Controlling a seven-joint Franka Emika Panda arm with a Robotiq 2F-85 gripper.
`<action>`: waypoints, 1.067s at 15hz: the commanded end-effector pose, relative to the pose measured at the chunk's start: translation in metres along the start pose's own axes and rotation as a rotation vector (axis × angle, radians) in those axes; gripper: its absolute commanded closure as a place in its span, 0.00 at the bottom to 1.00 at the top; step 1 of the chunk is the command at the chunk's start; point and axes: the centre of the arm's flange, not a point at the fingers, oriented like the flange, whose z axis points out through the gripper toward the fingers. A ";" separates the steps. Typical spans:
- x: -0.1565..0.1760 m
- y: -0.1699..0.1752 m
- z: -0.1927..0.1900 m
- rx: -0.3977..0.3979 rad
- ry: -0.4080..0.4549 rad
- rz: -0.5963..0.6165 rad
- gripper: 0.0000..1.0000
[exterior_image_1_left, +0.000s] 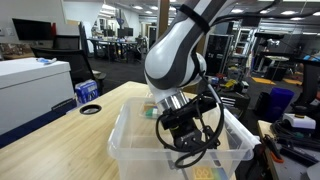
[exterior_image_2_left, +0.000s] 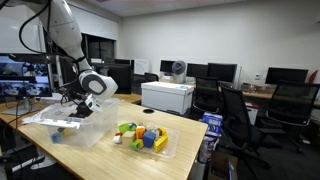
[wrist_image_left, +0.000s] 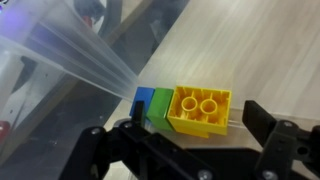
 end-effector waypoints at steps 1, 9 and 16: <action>0.009 -0.009 0.004 -0.040 -0.027 0.032 0.27; 0.004 -0.027 -0.021 -0.089 -0.111 0.069 0.67; -0.045 -0.019 -0.087 -0.030 0.033 0.165 0.67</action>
